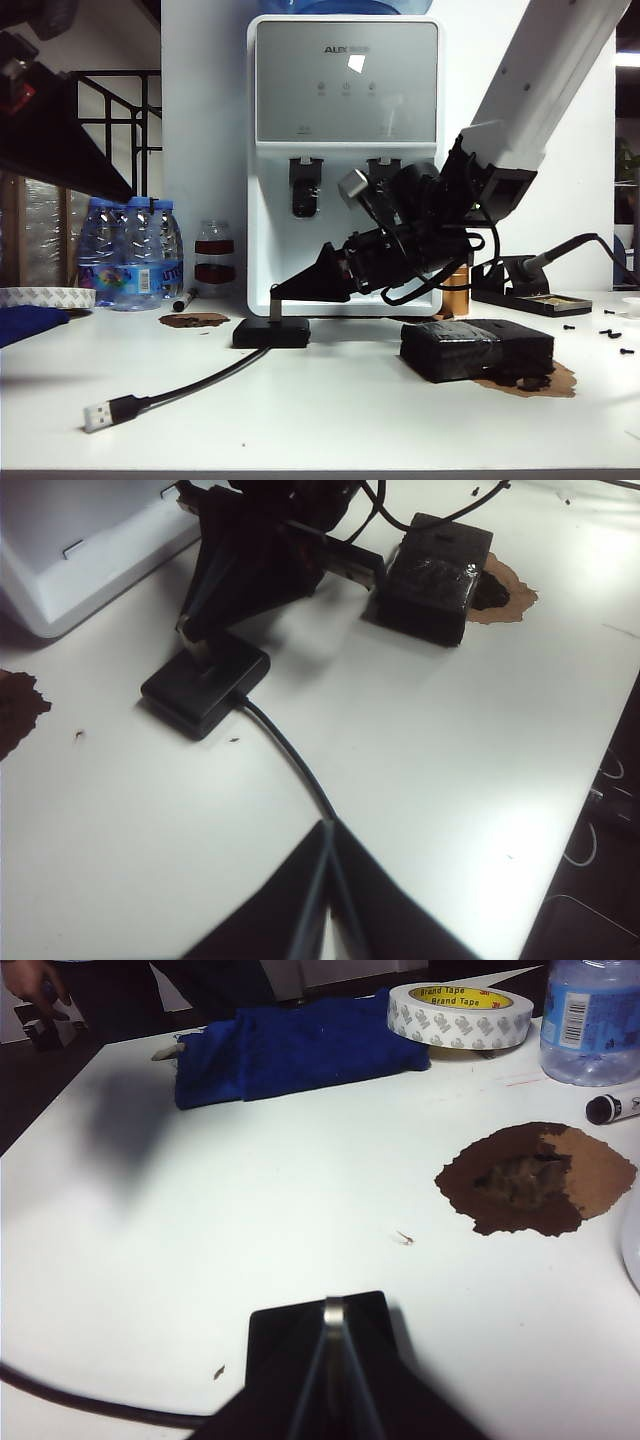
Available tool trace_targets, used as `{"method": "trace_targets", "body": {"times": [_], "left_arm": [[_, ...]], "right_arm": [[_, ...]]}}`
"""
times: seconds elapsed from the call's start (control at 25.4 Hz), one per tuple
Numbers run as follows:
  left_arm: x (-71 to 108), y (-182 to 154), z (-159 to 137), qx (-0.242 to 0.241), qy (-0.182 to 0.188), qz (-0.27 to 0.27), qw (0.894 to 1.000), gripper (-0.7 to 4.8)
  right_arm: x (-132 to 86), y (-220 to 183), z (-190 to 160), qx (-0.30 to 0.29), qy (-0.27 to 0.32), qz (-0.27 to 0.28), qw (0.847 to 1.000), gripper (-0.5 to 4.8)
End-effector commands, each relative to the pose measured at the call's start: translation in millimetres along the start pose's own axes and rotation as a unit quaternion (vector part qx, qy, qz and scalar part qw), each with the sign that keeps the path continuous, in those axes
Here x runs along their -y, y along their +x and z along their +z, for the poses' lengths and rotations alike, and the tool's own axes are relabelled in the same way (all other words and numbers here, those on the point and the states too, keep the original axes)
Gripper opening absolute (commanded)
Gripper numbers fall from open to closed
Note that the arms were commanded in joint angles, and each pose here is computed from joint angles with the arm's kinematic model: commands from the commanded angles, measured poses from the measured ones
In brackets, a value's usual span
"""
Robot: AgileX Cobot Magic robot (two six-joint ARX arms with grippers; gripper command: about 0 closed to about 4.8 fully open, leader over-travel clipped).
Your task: Take the USB flash drive out of the black sponge and insert it into the slot on top of the black USB adpator box.
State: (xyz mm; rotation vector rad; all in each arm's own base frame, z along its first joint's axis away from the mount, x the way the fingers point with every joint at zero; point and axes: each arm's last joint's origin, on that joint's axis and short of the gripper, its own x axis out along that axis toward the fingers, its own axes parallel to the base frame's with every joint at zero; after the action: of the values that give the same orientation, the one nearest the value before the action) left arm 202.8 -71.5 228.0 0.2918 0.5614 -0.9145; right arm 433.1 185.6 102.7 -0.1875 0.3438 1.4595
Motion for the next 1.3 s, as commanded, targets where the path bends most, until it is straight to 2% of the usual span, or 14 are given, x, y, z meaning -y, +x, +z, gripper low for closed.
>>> {"method": "trace_targets", "body": {"times": [0.04, 0.2, 0.55, 1.3], "left_arm": [[-0.6, -0.4, 2.6, 0.012, 0.002, 0.002, 1.000, -0.05], [-0.6, -0.4, 2.5, 0.011, -0.005, 0.002, 1.000, -0.05], [-0.6, -0.4, 2.5, 0.012, -0.005, 0.002, 1.000, -0.05], [-0.6, -0.4, 2.6, 0.012, -0.004, 0.002, 1.000, -0.05]], "right_arm": [[-3.5, 2.2, -7.8, -0.025, 0.031, -0.001, 0.999, -0.02], [-5.6, 3.3, -15.0, -0.038, 0.050, 0.007, 0.998, -0.02], [-11.7, 11.8, -13.7, -0.046, 0.033, 0.018, 0.998, -0.02], [-3.7, 6.8, -10.8, -0.071, 0.025, -0.026, 0.997, -0.02]]}}
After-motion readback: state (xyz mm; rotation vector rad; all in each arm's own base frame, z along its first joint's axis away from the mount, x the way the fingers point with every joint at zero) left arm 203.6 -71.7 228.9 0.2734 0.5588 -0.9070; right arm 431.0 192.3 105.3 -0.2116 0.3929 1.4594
